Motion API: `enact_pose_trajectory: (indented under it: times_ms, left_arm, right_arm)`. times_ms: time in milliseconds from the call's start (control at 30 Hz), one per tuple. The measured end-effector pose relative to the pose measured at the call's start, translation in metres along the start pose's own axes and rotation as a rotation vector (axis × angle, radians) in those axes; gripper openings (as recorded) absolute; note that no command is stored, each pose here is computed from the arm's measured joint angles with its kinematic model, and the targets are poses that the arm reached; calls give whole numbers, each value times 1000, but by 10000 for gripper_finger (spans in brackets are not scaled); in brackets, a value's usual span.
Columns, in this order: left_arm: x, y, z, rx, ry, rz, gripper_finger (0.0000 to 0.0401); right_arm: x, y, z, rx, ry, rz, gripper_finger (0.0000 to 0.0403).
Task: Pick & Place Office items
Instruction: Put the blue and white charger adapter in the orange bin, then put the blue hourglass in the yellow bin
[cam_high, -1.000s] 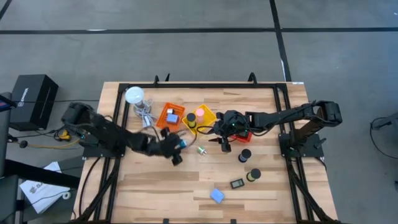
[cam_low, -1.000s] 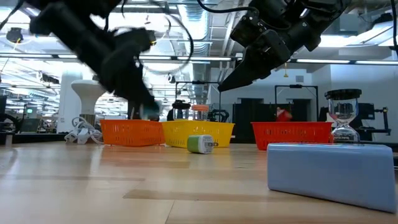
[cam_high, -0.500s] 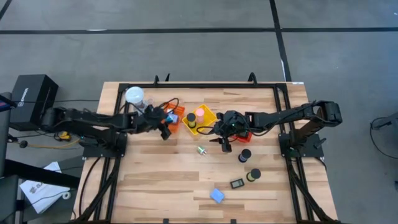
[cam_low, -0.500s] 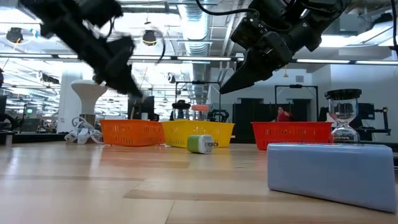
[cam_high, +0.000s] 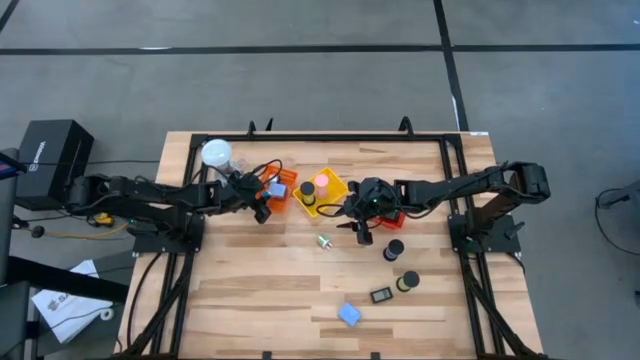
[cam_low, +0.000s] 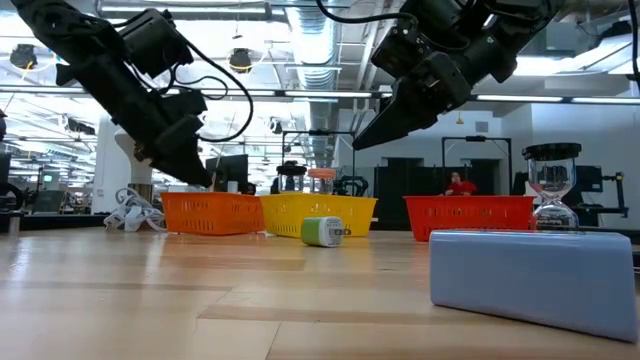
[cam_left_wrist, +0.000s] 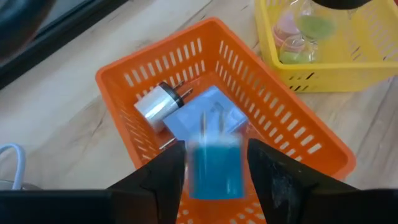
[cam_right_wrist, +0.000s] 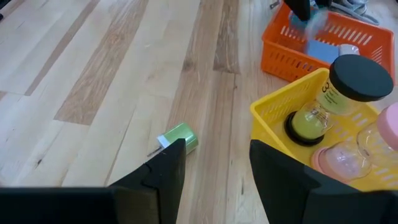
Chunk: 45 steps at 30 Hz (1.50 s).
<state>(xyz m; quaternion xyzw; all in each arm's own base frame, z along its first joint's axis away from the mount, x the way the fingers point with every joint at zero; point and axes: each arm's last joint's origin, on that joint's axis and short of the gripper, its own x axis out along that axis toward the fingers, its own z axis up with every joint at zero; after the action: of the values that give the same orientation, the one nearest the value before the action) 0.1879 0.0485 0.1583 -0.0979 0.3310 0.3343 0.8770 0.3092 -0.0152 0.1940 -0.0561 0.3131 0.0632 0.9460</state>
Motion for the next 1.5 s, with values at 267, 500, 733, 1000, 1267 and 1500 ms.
enact_pose_trajectory:
  times_ms: [267,500,733,1000,1267,1500]
  left_arm:
    - [0,0,1,-16,-8,-3,194]
    - [0,-1,2,-84,-22,-9,196]
    - [0,-1,3,-93,-28,-11,188]
    - [0,-1,3,-128,-31,-13,186]
    - [0,-1,4,-125,-35,-15,187]
    - [0,-2,5,-129,-44,-18,186]
  right_arm:
    - [0,2,1,17,-4,5,170]
    - [0,2,1,136,-3,3,170]
    - [-1,0,0,229,9,-5,168]
    - [-41,1,26,245,67,-1,147]
    - [-85,18,35,233,295,52,142]
    - [-78,32,25,229,463,87,197]
